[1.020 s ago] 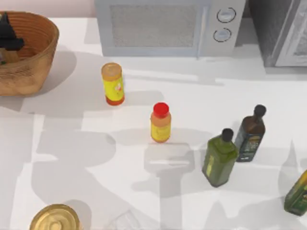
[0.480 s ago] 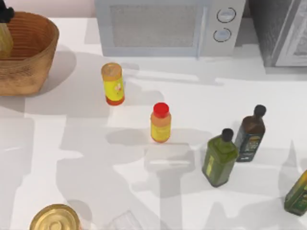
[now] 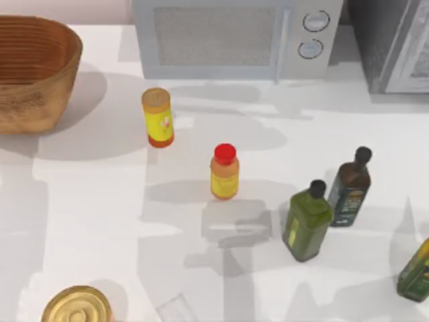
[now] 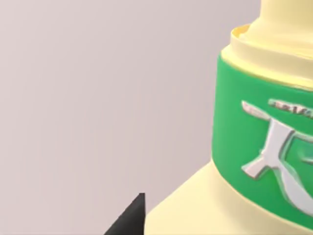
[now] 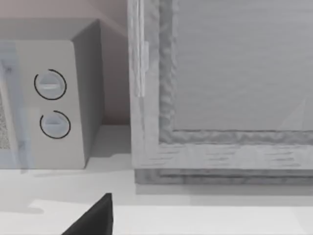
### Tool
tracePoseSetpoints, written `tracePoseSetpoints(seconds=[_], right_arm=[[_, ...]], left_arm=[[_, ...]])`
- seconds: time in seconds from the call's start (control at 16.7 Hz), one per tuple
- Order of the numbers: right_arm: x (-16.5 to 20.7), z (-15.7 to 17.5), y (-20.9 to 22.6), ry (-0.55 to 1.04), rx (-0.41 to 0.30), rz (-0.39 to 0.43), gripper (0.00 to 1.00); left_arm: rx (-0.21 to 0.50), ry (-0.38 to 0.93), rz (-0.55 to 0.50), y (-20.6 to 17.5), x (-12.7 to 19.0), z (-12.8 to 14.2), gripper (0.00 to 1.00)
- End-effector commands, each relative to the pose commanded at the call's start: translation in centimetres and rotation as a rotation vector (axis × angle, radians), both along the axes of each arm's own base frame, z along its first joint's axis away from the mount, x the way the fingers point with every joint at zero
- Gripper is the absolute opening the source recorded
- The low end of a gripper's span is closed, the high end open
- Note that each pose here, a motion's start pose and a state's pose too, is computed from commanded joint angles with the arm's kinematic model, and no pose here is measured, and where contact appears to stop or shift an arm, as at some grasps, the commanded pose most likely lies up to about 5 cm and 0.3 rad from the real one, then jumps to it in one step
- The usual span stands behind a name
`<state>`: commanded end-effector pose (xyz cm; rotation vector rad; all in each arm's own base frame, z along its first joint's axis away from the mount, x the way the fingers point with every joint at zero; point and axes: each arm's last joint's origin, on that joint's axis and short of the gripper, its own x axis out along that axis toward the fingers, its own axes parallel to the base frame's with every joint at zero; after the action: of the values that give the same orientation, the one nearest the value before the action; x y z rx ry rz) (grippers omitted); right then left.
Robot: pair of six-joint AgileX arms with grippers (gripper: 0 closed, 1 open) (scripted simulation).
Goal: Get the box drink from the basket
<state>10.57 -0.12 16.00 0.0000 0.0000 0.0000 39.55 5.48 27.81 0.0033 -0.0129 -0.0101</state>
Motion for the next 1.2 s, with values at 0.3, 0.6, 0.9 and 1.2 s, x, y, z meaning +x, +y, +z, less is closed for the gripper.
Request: tracePoseSetpoints(seconds=[0.3,0.6,0.9,1.2], right_arm=[[0.0,0.0,0.0,0.000,0.000,0.000,1.00],[0.0,0.0,0.0,0.000,0.000,0.000,1.00],[0.0,0.0,0.0,0.000,0.000,0.000,1.00],[0.0,0.0,0.0,0.000,0.000,0.000,1.00]], left_arm=[[0.000,0.001,0.000,0.0,-0.2,0.8,0.00],[-0.008,0.034,0.002,-0.4,-1.5,0.4,0.00],[-0.011,0.030,0.003,-2.1,-8.3,2.3,0.00],[-0.004,-0.036,0.002,-4.1,-19.0,2.4,0.00]])
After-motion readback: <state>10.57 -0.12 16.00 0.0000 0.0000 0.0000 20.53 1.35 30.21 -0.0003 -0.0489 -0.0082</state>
